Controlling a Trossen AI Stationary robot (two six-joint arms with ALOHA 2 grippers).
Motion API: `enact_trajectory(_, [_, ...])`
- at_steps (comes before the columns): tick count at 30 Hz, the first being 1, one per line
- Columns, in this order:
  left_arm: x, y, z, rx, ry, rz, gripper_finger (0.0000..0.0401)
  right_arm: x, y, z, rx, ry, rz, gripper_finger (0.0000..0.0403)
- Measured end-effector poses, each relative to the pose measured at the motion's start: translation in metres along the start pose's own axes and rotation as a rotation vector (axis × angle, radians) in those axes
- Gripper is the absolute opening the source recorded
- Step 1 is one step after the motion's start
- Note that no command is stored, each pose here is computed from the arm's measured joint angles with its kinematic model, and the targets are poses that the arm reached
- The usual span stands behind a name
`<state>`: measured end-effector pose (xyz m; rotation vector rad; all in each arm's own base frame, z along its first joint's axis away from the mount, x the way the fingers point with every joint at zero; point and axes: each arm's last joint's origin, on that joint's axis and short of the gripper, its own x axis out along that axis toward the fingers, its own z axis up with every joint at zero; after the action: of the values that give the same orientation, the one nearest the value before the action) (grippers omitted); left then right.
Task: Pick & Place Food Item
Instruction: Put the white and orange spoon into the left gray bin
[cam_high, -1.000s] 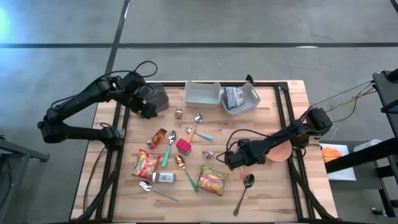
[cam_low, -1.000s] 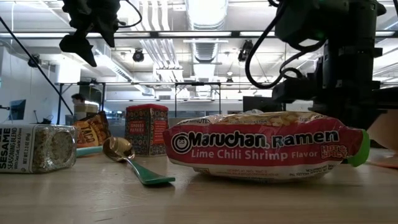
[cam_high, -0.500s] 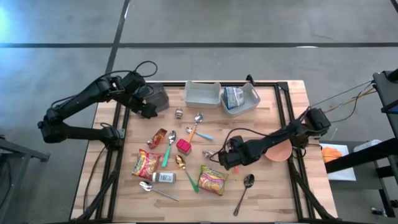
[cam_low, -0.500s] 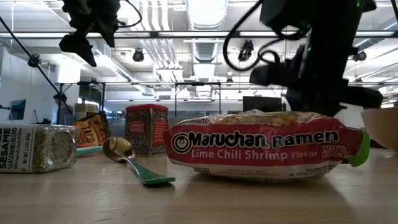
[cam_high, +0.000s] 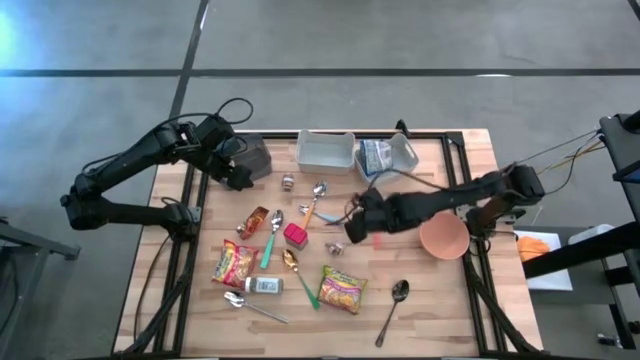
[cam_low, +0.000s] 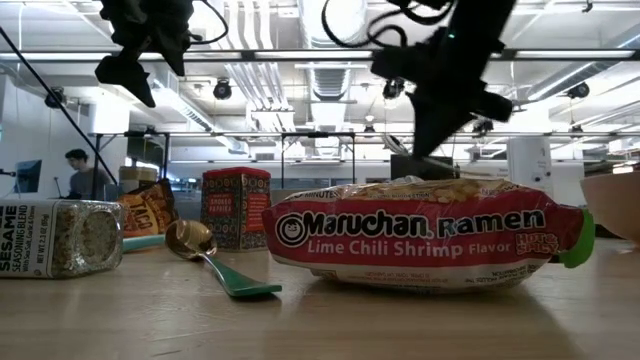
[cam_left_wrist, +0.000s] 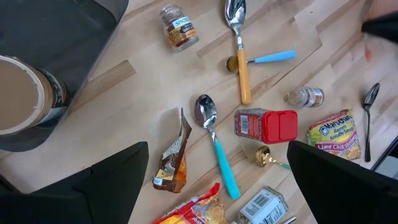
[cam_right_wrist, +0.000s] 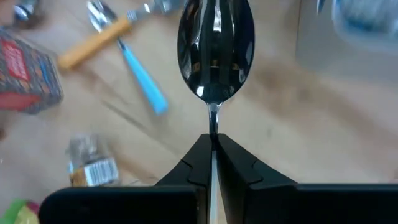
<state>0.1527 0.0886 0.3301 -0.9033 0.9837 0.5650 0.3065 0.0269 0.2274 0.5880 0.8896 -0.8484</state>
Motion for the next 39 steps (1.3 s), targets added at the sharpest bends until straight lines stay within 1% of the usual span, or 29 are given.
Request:
enact_trajectory(2, [0.000, 0.000, 0.000, 0.000, 0.000, 0.000, 0.0387, -0.002, -0.004, 0.016, -0.066, -0.030, -0.001, 0.0011])
enact_trajectory(7, [0.000, 0.000, 0.000, 0.000, -0.002, -0.001, 0.0387, -0.003, -0.015, 0.059, -0.285, -0.098, -0.038, 0.0011])
enact_trajectory(11, [0.000, 0.000, 0.001, -0.021, -0.007, -0.003, 0.0387, -0.003, -0.029, 0.098, -0.388, -0.143, -0.073, 0.0011])
enact_trajectory(15, [0.000, 0.000, 0.001, -0.021, -0.008, 0.000, 0.0387, -0.005, -0.047, 0.140, -0.443, -0.244, -0.095, 0.0011])
enact_trajectory(16, [0.000, 0.000, 0.001, -0.021, -0.008, 0.000, 0.0387, -0.005, -0.052, 0.148, -0.458, -0.258, -0.090, 0.0011])
enact_trajectory(19, [0.000, 0.000, 0.001, -0.021, -0.009, 0.000, 0.0387, -0.003, -0.063, 0.174, -0.524, -0.303, -0.007, 0.0011])
enact_trajectory(22, [0.000, 0.000, 0.001, -0.021, -0.009, 0.000, 0.0387, 0.006, -0.067, 0.190, -0.574, -0.304, 0.029, 0.0011])
enact_trajectory(24, [0.000, 0.000, 0.001, -0.021, -0.008, 0.000, 0.0387, 0.014, -0.065, 0.197, -0.628, -0.292, 0.025, 0.0011])
enact_trajectory(27, [0.000, 0.000, 0.001, -0.021, -0.008, 0.000, 0.0387, 0.029, -0.056, 0.206, -0.714, -0.286, 0.020, 0.0011])
enact_trajectory(28, [0.000, 0.000, 0.001, -0.021, -0.008, 0.000, 0.0387, 0.034, -0.053, 0.210, -0.725, -0.283, 0.019, 0.0011])
enact_trajectory(31, [0.000, 0.000, 0.001, -0.021, -0.009, 0.000, 0.0387, 0.051, -0.044, 0.218, -0.732, -0.268, 0.019, 0.0011])
enact_trajectory(35, [0.000, 0.000, 0.001, -0.021, -0.008, 0.000, 0.0387, 0.071, -0.032, 0.230, -0.631, -0.236, 0.026, 0.0011])
enact_trajectory(39, [0.000, 0.000, 0.001, -0.021, -0.008, 0.000, 0.0387, 0.092, -0.023, 0.237, -0.655, -0.174, 0.014, 0.0011])
